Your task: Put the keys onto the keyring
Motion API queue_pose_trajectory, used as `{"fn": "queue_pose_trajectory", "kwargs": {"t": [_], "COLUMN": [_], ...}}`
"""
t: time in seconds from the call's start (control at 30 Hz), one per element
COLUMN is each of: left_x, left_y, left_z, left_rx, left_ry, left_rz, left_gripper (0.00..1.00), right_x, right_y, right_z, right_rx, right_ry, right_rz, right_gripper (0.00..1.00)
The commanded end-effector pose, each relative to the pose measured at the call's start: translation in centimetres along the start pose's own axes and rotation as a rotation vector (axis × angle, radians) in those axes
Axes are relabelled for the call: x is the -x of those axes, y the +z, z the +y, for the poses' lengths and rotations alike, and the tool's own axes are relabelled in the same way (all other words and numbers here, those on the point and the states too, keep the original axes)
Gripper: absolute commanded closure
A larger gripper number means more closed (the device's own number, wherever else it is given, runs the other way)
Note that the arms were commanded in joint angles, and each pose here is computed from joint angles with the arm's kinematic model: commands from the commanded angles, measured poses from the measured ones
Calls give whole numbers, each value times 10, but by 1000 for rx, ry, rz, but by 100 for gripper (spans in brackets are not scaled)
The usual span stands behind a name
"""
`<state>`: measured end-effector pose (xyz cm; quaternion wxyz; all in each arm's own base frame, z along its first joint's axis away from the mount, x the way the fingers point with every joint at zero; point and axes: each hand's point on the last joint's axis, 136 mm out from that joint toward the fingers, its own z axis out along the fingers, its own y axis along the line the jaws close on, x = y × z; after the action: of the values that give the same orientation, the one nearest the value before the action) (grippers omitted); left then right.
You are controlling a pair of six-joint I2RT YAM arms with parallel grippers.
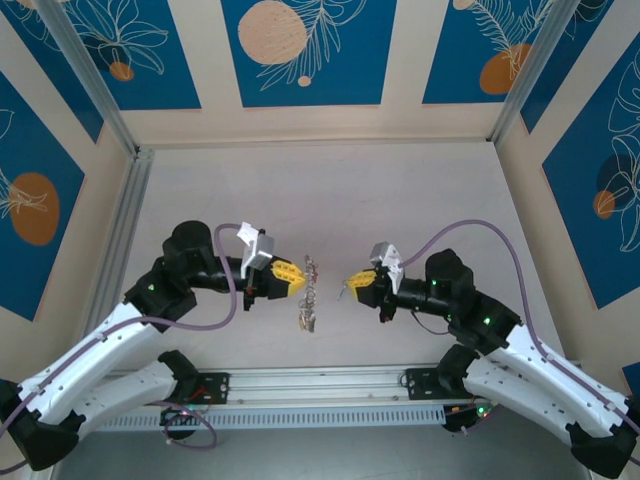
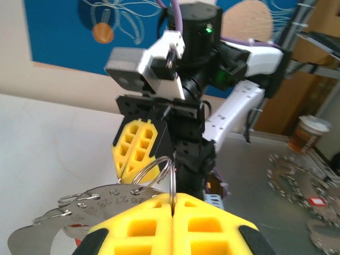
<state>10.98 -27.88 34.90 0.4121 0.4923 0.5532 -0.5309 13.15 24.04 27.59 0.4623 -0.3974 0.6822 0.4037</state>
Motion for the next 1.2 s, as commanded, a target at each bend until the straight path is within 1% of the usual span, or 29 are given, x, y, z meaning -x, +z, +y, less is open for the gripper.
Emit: {"fn": "queue_pose_trajectory", "kwargs": {"t": [0.0,0.1,0.23,0.53,0.7,0.97,1.17], "left_x": [15,15,16,17,15,15,15], "left_y": [-5,-3,-1,1,1,0,0], "left_z": [-25,-25,-25,-26,-25,-25,-25], "left_rx": [-127,-147,-161,-192,-179,-175,-178], "left_ry": [67,61,66,77,83,85,86], "left_rz": [1,12,10,15,6,-4,-5], "left_gripper": [100,100,100,100,100,100,100], "right_x": [31,45,57,77,85,88,90], "right_y": [-13,-18,-21,-11,-7,-6,-1], "right_z": [39,51,61,69,66,79,79], "right_rx": [177,233,284,358,304,321,302], "right_ry": [-131,-167,-197,-199,-213,-254,-259], "right_rz": [-78,-120,-144,-201,-230,-241,-234], "right_gripper": [100,100,100,100,100,100,100]}}
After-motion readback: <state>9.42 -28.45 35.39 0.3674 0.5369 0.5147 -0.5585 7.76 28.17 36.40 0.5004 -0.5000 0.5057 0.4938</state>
